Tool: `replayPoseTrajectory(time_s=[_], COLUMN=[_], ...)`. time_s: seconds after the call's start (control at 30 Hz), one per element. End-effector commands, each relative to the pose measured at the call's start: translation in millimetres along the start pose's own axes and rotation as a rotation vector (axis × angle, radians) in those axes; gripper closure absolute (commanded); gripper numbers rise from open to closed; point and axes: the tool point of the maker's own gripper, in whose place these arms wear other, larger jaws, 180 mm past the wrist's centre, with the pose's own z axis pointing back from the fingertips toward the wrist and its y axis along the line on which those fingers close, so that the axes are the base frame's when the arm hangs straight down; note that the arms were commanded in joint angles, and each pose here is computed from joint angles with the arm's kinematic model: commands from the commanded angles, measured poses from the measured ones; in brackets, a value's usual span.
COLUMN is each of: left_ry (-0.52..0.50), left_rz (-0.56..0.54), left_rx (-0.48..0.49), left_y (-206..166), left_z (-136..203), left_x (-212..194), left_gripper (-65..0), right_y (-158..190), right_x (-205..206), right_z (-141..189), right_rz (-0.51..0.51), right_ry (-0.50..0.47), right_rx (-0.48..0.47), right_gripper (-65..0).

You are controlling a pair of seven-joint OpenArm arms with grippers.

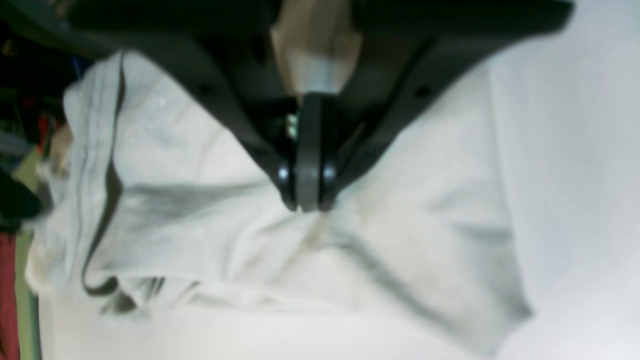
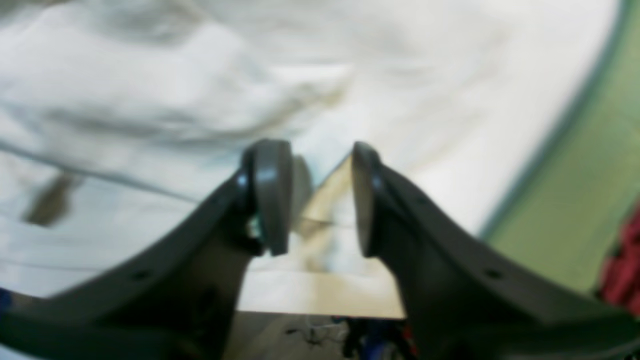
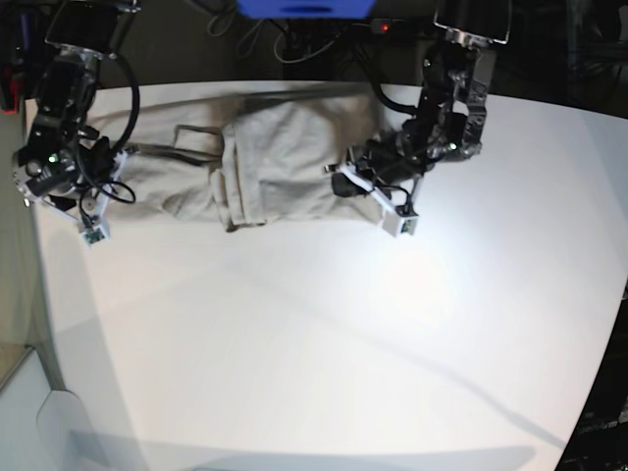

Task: Layout the t-shirt on the table in an organized manner, then fold the t-shirt properly
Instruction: 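Carry the strip end with the left gripper toward the right gripper, then release the strip end with the left gripper and regrasp the folded end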

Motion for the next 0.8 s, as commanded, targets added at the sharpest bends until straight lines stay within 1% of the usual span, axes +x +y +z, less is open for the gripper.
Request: replayPoseTrajectory(time_s=[0.0,0.07,0.13,0.2,0.33,0.47,0.53,0.6,0.67,0.73,0.77], left_ry=[-0.021,-0.032,-0.045,-0.054,-0.068,-0.066,-0.066,-0.066,-0.064,-0.063,-0.063], left_rz=[-0.017,-0.024,-0.034,-0.042,-0.048,-0.056,-0.055,-0.055,-0.055,-0.055,-0.055], left_rx=[0.013,0.012,0.009,0.005,-0.004,0.009,0.009,0.009,0.011,0.011,0.011], left_y=[0.9,0.5,-1.5,-3.7,-7.6,-1.2,-0.8,-0.8,0.0,0.2,0.2], left_z=[0.1,-2.0,-3.3,-2.5,-1.1,1.4,1.6,1.6,1.8,1.8,1.8], left_x=[11.9,21.3,32.6,39.1,45.4,46.2,46.3,46.3,45.6,44.8,44.8], left_gripper=[-0.2,-0.2,-0.2,-0.2,-0.2,-0.2,-0.2,-0.2,-0.2,-0.2,-0.2], right_y=[-8.2,-15.3,-23.3,-24.9,-26.5,-26.5,-27.2,-31.5,-39.7,-46.3,-48.5], right_x=[12.2,10.9,2.3,-3.5,-6.5,-6.6,-4.5,-4.7,-13.5,-20.5,-27.4], right_z=[7.5,10.1,11.1,11.5,10.9,10.6,9.0,7.0,5.4,1.9,0.2], right_rz=[0.018,0.01,-0.005,-0.009,-0.027,-0.031,-0.041,-0.082,-0.148,-0.208,-0.229], right_ry=[-0.043,-0.044,-0.011,0.018,0.02,0.018,0.002,-0.008,0.001,0.014,0.036], right_rx=[-0.023,-0.04,-0.054,-0.057,-0.057,-0.056,-0.052,-0.051,-0.055,-0.051,-0.048], right_gripper=[-27.8,-31.5,-34.2,-35.4,-35.6,-35.6,-35.6,-35.6,-36.5,-40.0,-41.0])
